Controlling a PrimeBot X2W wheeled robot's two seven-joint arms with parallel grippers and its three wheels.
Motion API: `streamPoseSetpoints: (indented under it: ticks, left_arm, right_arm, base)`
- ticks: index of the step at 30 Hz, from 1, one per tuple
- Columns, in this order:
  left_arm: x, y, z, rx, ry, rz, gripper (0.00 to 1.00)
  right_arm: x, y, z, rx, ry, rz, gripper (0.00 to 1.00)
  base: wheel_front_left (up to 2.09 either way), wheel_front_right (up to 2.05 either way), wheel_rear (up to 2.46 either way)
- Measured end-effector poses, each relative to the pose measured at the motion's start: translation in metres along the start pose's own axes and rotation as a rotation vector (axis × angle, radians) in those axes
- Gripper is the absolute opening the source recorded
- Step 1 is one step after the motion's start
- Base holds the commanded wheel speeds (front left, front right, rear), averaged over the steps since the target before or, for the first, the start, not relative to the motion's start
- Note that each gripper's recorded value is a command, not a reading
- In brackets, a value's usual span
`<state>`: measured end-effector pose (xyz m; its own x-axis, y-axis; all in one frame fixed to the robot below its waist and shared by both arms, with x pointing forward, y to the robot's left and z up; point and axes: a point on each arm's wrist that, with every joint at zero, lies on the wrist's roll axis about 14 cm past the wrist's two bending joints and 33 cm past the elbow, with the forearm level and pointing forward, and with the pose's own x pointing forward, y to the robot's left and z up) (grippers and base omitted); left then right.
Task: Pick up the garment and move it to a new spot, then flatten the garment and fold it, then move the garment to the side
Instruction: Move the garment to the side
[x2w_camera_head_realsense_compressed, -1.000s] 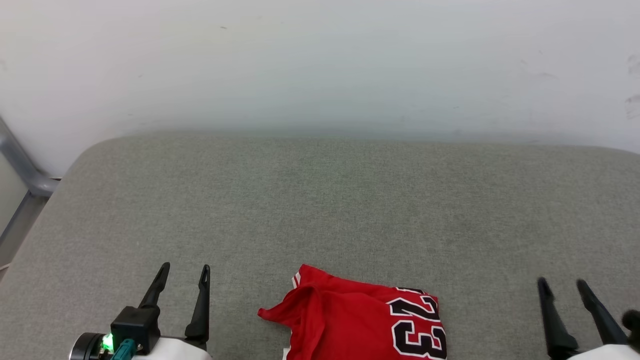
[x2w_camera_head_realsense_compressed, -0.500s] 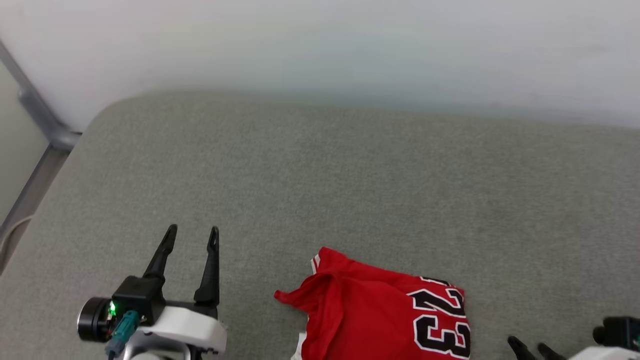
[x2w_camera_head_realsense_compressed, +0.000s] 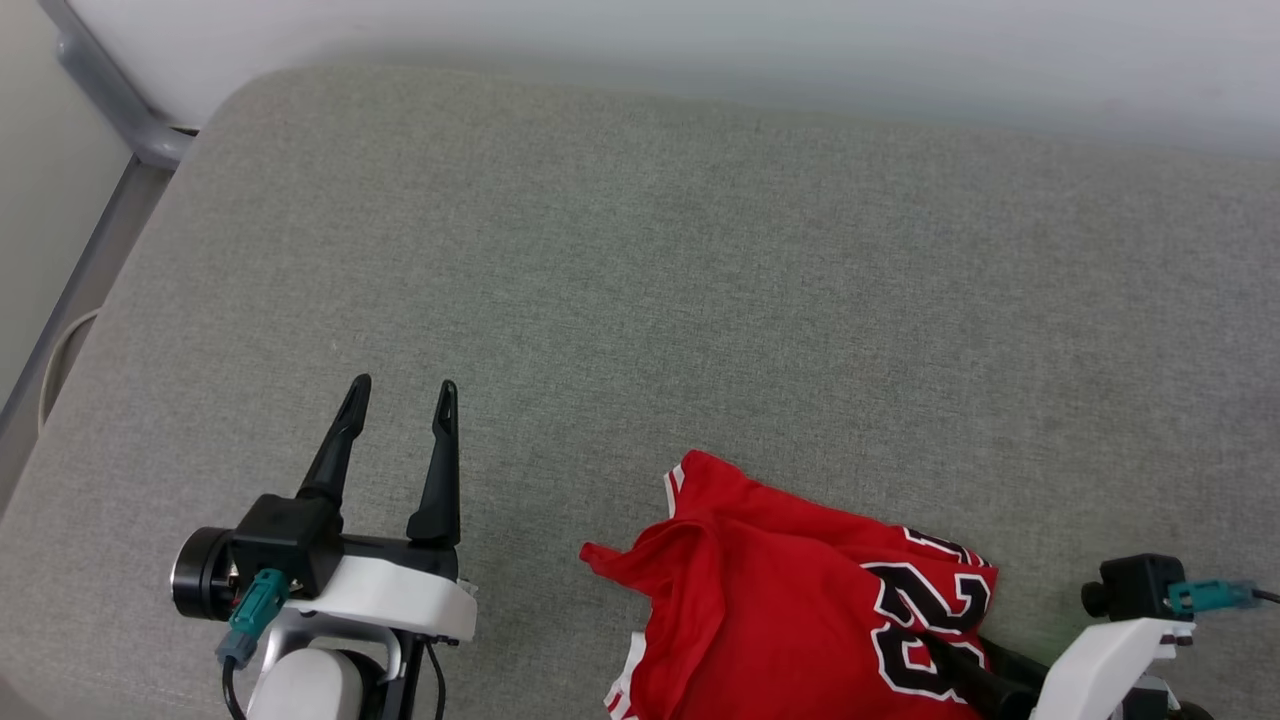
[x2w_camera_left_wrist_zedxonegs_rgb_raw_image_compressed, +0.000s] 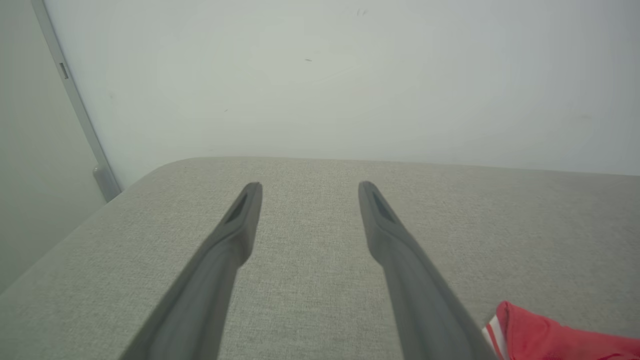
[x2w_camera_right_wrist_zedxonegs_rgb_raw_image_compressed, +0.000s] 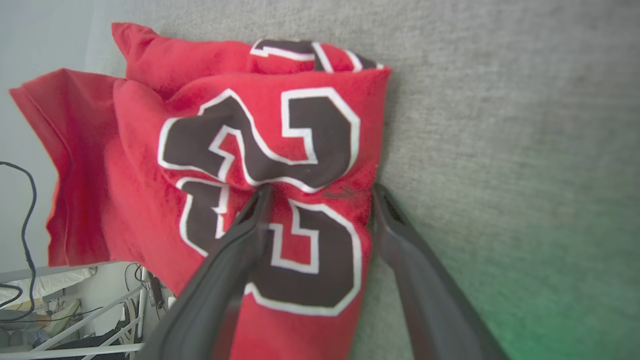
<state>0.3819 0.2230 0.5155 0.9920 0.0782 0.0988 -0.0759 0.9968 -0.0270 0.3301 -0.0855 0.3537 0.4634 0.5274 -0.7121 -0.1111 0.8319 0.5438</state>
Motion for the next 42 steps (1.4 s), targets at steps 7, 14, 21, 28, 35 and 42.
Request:
streamPoseSetpoints:
  ticks: [7, 14, 21, 28, 35, 42]
  left_arm:
    - [0.002, 0.001, -0.005, -0.002, 0.011, 0.006, 1.00]
    - [0.002, -0.001, 0.002, -0.002, -0.010, -0.003, 1.00]
    - [0.001, -0.014, 0.006, 0.006, -0.027, -0.046, 1.00]
    - [0.018, -0.059, 0.007, -0.018, -0.044, -0.177, 1.00]
    - [0.038, -0.119, -0.003, -0.030, -0.038, -0.361, 1.00]
    - [0.058, -0.181, -0.008, -0.050, -0.058, -0.543, 1.00]
  right_arm:
    - [0.010, 0.007, -0.007, -0.016, 0.068, 0.025, 0.49]
    - [0.004, 0.013, 0.004, -0.057, 0.017, 0.027, 0.00]
    - [-0.028, 0.007, 0.037, -0.142, -0.126, -0.026, 0.00]
    - [-0.080, -0.037, 0.054, -0.138, -0.233, -0.187, 0.00]
    - [-0.130, -0.087, 0.059, -0.052, -0.337, -0.357, 0.00]
    - [-0.175, -0.126, 0.078, -0.034, -0.453, -0.519, 0.00]
  base:
    - [0.00, 0.00, 0.00]
    - [0.00, 0.00, 0.00]
    - [0.00, 0.00, 0.00]
    - [0.00, 0.00, 0.00]
    - [0.00, 0.00, 0.00]
    - [0.00, 0.00, 0.00]
